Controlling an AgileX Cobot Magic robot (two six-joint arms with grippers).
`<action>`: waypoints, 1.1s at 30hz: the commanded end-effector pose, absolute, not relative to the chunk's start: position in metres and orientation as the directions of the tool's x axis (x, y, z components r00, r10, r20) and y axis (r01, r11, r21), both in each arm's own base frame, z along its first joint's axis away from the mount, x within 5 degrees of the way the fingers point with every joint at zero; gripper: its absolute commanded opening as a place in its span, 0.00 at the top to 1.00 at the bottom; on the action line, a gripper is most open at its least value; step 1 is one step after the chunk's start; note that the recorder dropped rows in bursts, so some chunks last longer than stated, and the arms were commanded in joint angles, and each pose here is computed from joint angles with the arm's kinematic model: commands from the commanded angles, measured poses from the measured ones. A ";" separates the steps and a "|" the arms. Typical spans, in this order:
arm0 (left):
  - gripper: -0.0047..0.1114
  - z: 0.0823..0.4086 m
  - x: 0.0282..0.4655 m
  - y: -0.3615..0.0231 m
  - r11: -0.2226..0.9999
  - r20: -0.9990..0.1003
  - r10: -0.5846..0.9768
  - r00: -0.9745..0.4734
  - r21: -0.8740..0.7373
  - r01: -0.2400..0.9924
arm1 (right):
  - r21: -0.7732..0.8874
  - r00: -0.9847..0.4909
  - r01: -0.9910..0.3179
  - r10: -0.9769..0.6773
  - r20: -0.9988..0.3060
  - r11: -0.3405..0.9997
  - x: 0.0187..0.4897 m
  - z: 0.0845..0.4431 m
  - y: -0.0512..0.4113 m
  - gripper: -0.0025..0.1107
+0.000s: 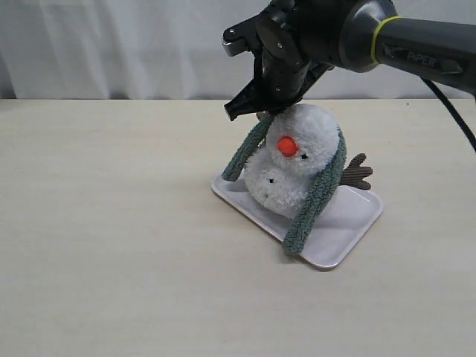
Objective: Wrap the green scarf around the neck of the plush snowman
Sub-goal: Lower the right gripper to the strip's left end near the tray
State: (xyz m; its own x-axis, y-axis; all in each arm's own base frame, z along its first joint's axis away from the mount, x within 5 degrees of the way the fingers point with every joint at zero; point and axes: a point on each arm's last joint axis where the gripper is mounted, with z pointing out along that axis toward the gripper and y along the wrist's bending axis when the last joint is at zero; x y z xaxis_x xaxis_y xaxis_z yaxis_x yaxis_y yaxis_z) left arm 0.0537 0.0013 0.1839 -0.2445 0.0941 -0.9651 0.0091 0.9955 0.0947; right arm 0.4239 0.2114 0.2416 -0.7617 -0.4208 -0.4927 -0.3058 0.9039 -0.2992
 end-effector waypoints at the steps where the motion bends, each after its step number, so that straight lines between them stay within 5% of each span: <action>1: 0.96 0.184 0.054 0.001 0.996 -0.968 0.090 -0.232 0.090 0.009 | -0.313 -0.777 -0.306 -0.426 -0.463 0.899 0.424 0.240 0.208 0.94; 24: 0.96 0.184 0.054 0.001 0.996 -0.968 0.090 -0.233 0.090 0.009 | -0.197 -0.829 -0.408 -0.452 -0.328 0.891 0.419 0.201 0.220 0.94; 33: 0.96 0.184 0.054 0.001 0.996 -0.968 0.090 -0.233 0.090 0.009 | -0.184 -0.797 -0.416 -0.455 -0.398 0.890 0.421 0.214 0.223 0.94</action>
State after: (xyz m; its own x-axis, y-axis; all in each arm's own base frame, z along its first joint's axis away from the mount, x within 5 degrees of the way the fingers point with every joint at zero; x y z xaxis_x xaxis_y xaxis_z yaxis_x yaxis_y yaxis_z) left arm 0.0537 0.0013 0.1839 -0.2445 0.0941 -0.9651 0.0091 0.9955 0.0947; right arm 0.4217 0.2234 0.2030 -0.8117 -0.4557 -0.3652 -0.4110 0.8901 -0.1970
